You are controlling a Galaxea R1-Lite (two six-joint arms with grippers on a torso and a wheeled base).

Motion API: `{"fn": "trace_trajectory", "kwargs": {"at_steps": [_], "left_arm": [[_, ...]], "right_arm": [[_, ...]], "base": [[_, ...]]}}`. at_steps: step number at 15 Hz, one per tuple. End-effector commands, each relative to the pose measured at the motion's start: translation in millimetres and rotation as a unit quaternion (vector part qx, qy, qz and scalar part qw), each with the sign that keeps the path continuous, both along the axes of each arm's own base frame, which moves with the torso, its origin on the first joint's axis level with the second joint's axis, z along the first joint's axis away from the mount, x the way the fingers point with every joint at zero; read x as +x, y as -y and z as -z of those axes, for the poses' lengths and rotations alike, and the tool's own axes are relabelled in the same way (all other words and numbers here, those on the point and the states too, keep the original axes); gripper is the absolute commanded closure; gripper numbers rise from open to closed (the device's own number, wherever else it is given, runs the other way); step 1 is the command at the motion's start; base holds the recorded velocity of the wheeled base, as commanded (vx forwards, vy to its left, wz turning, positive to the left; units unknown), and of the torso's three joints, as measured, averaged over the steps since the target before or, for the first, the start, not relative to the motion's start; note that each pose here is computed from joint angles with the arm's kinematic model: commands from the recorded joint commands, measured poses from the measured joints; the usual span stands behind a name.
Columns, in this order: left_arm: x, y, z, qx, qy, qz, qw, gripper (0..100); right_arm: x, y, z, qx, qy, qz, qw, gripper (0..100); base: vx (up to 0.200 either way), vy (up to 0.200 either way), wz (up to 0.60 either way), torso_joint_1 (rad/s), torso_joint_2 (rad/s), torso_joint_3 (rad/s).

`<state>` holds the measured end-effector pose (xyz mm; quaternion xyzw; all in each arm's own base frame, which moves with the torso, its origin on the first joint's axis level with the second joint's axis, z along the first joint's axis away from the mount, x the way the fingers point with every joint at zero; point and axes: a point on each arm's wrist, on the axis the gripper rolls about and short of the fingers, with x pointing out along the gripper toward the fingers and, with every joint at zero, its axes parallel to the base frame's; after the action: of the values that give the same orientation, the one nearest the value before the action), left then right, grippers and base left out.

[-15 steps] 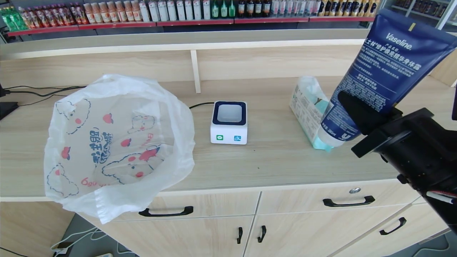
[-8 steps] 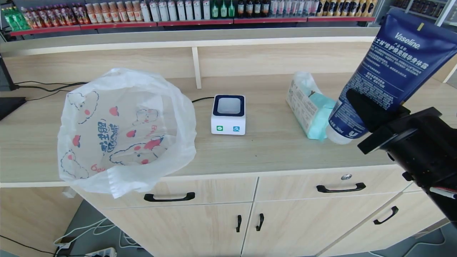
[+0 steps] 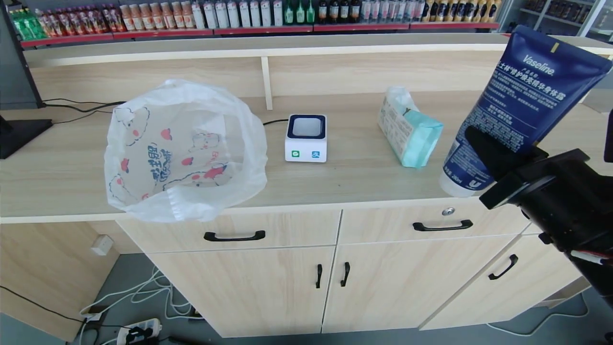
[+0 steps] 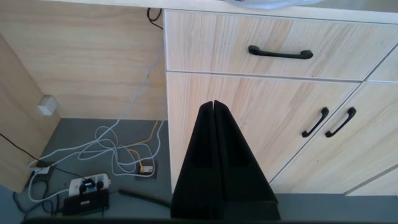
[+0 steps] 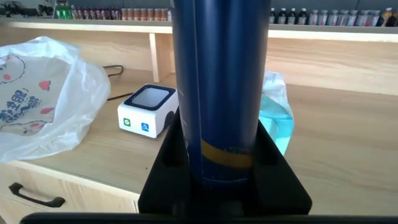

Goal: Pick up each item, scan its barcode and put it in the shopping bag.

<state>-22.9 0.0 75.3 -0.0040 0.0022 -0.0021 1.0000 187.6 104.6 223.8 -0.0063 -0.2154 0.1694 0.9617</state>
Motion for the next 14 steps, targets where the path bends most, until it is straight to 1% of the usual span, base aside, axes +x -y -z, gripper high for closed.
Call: {"fn": "trace_trajectory", "kwargs": {"at_steps": [1, 7, 12, 14], "left_arm": [[0.0, 0.0, 0.0, -0.001, 0.000, -0.001, 1.0000, 100], [0.0, 0.0, 0.0, -0.001, 0.000, -0.001, 1.0000, 100], [0.0, 0.0, 0.0, -0.001, 0.000, 0.000, 1.0000, 100], [0.0, 0.0, 0.0, 0.000, 0.000, 0.001, 1.0000, 100]], "right_arm": [[-0.4, 0.2, 2.9, -0.002, -0.004, -0.001, 1.000, 100], [12.1, -7.0, 4.5, -0.003, -0.006, -0.001, 1.000, 100], [9.3, -6.3, 4.6, -0.004, -0.006, -0.003, 1.000, 100], [11.0, -8.9, 2.9, -0.002, -0.002, -0.008, 1.000, 100]], "base": [[0.000, 0.200, 0.00, 0.017, 0.01, 0.002], [0.000, 0.200, 0.00, 0.006, 0.00, 0.002], [0.000, 0.200, 0.00, 0.002, 0.00, 0.002], [0.000, 0.000, 0.00, 0.000, 0.00, 0.000]]}}
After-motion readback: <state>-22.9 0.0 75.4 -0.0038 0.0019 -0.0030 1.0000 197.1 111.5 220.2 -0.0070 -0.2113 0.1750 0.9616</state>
